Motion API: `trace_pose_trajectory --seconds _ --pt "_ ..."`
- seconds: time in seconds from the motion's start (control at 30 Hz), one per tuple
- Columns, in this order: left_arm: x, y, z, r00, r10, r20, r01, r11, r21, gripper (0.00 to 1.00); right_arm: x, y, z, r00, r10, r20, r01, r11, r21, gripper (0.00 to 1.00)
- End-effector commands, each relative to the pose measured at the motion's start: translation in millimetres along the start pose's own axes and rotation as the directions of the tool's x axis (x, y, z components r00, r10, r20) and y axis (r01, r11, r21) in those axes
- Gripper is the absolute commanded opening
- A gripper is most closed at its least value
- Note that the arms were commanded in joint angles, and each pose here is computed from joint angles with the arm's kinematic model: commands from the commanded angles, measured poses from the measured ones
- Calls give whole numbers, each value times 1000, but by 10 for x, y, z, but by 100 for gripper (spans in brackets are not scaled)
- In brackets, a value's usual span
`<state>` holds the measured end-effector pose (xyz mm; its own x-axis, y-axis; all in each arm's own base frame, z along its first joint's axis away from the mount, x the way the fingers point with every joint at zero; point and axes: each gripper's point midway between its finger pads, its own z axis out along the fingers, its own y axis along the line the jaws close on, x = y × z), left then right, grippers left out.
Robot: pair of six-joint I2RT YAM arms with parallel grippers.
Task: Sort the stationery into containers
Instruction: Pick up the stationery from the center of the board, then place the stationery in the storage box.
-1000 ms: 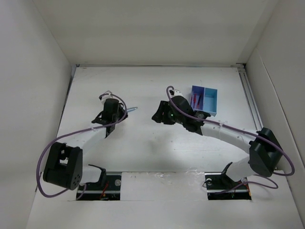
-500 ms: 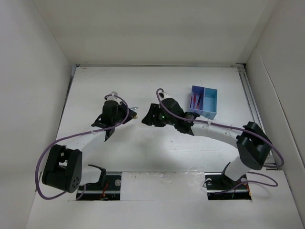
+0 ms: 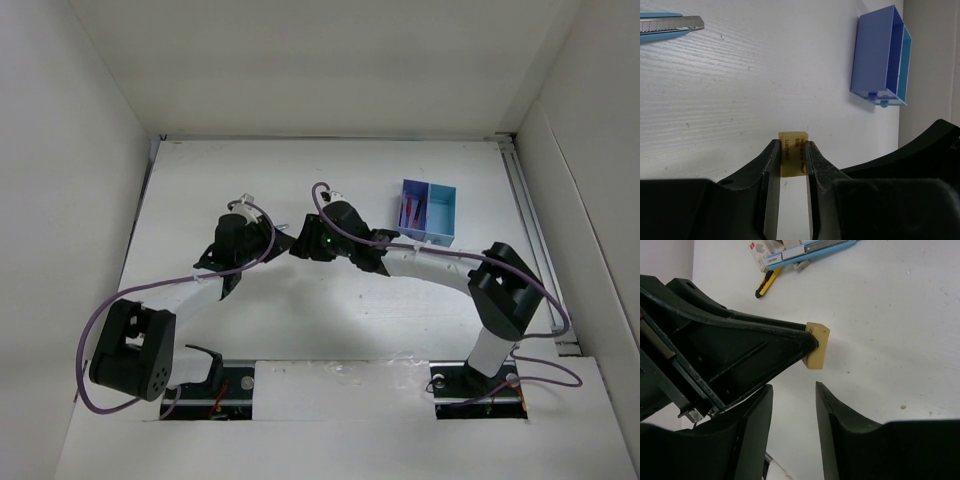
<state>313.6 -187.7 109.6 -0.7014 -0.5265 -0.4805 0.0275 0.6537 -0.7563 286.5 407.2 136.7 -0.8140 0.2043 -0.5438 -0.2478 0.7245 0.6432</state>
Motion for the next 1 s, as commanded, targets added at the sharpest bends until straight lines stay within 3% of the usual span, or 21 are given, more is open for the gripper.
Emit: trace_pose_trajectory --seconds 0.0,0.13,0.57,0.8,0.9,0.97 --pt "-17 -149 -43 1000 13 8 -13 997 75 0 -258 292 42 996 -8 88 14 998 -62 45" --pt "-3 -161 -47 1000 13 0 -13 997 82 0 -255 139 141 997 -1 80 3 1000 -28 40" --pt "40 -204 -76 1000 9 -19 -7 994 109 0 -311 96 166 997 8 77 -6 1000 -29 40" --pt "93 -217 -76 999 0 -48 6 993 120 0 -343 1 211 996 18 85 -16 999 -29 12" --pt "77 -235 -75 999 3 -41 2 992 128 8 -417 15 140 994 23 108 -19 999 -44 4" --pt "48 -267 -74 999 6 -35 -1 991 134 19 -445 52 74 993 24 117 -17 998 -54 1"
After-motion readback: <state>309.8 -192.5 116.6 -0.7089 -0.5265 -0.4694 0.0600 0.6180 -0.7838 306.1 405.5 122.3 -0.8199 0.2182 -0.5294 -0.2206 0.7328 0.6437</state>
